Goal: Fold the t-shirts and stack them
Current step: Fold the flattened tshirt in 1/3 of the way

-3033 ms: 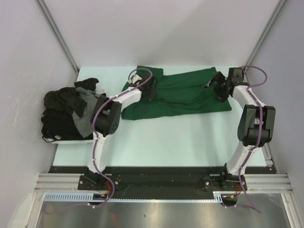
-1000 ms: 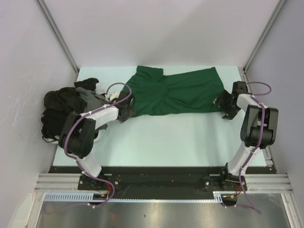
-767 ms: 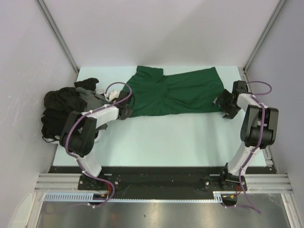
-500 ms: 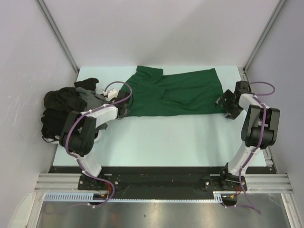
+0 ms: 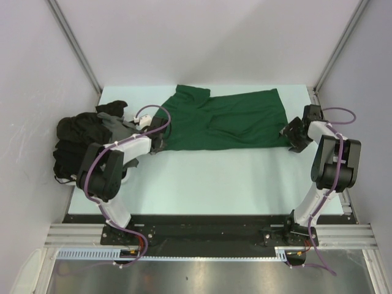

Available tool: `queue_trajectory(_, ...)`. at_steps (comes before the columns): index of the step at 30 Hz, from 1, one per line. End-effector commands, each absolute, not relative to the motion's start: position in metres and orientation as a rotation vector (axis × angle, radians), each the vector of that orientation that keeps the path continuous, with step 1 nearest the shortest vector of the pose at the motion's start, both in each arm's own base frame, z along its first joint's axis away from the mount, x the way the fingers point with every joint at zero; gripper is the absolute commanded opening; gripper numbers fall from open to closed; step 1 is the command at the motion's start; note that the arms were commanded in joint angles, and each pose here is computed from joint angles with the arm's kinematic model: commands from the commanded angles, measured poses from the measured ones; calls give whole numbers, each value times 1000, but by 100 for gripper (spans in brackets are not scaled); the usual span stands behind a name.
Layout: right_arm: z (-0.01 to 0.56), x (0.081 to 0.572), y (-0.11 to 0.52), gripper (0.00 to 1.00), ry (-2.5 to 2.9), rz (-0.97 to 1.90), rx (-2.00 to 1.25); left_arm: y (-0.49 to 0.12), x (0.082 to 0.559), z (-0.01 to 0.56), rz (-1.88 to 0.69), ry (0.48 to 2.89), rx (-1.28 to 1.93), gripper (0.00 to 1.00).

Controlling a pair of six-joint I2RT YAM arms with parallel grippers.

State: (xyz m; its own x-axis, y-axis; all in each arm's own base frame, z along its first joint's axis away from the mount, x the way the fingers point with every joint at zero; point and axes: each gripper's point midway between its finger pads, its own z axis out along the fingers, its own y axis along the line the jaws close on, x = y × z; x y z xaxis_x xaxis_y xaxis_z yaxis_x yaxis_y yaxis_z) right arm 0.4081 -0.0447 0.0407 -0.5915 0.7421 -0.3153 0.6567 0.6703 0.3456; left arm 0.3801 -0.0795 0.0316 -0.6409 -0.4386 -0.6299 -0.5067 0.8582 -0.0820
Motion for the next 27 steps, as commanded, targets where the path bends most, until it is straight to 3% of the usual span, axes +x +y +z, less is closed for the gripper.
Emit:
queue_trajectory(1,38,418,-47,74,2380,246,1144,-75,384,39,135,2353,-679,0)
queue_trajectory(4,34,423,-53,69,2393,180,1121,-76,383,39,133,2358,-674,0)
queue_trajectory(7,30,422,-63,58,2408,92,1113,-75,382,38,141,2361,-671,0)
queue_trajectory(10,27,419,-69,39,2410,39,1113,-74,381,34,152,2370,-666,0)
queue_trajectory(11,26,416,-72,24,2415,31,1118,-73,380,34,156,2372,-666,0)
queue_trajectory(16,22,399,-77,3,2458,-11,1121,-71,371,30,160,2387,-659,0)
queue_trajectory(27,14,316,-71,0,2535,-34,1193,-63,313,35,132,2412,-646,0)
